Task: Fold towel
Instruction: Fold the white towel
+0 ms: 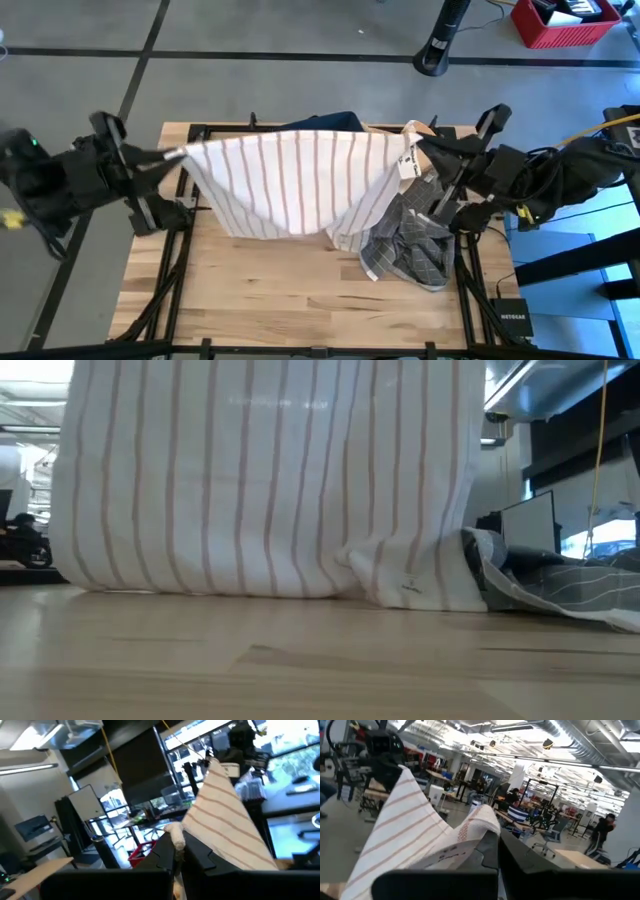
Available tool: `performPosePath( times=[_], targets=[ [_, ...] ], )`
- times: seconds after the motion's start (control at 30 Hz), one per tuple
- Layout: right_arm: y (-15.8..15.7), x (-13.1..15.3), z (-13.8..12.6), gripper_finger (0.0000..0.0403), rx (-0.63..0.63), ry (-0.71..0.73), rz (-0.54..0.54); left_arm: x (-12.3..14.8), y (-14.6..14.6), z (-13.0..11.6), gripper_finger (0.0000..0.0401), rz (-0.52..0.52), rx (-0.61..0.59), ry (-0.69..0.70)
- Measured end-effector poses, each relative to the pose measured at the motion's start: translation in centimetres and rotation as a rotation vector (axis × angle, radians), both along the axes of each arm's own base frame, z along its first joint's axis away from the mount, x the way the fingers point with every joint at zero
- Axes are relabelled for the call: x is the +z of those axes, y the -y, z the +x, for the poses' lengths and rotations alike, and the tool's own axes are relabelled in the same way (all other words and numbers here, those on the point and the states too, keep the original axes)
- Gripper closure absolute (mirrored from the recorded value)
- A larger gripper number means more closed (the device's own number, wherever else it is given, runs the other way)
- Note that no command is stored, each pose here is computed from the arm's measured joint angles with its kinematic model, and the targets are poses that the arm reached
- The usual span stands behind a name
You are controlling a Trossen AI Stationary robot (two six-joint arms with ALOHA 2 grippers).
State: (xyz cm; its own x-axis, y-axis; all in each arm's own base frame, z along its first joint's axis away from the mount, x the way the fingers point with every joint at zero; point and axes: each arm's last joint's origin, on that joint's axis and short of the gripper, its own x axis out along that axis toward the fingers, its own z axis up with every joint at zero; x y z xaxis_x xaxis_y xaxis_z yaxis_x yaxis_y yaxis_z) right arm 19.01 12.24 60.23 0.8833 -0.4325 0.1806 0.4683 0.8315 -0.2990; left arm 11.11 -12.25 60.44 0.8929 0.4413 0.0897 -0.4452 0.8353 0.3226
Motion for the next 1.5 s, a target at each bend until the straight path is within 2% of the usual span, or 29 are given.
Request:
performPosePath(
  times=[0.2, 0.43, 0.63, 0.8, 1.13, 1.33, 1.5],
  targets=[
    [-0.1, 0.2, 0.1, 0.0397, -0.012, 0.013, -0.014, 2.1, -1.8, -1.2, 0.0397, -0.011, -0.06, 0.119],
    [1.4, 1.0, 0.0, 0.0397, -0.175, -0.025, -0.086, 3.3, -3.4, -2.2, 0.0395, -0.009, -0.051, 0.163],
    [3.7, 2.1, 0.2, 0.0397, -0.295, -0.036, -0.218, 4.0, -4.9, -3.2, 0.0397, -0.001, -0.06, 0.205],
    [5.2, 3.0, 0.0, 0.0397, -0.347, 0.019, -0.334, 4.2, -5.5, -3.0, 0.0393, 0.067, -0.025, 0.225],
    [6.9, 3.2, 0.2, 0.0397, -0.37, 0.028, -0.419, 4.3, -7.0, -3.5, 0.0398, 0.157, 0.05, 0.183],
    [6.8, 2.8, 1.1, 0.0397, -0.33, 0.007, -0.487, 4.5, -8.4, -4.6, 0.0399, 0.119, 0.055, 0.203],
    [7.9, 2.6, 1.9, 0.0397, -0.359, -0.014, -0.534, 4.6, -8.8, -5.0, 0.0399, 0.151, 0.055, 0.208]
  ],
)
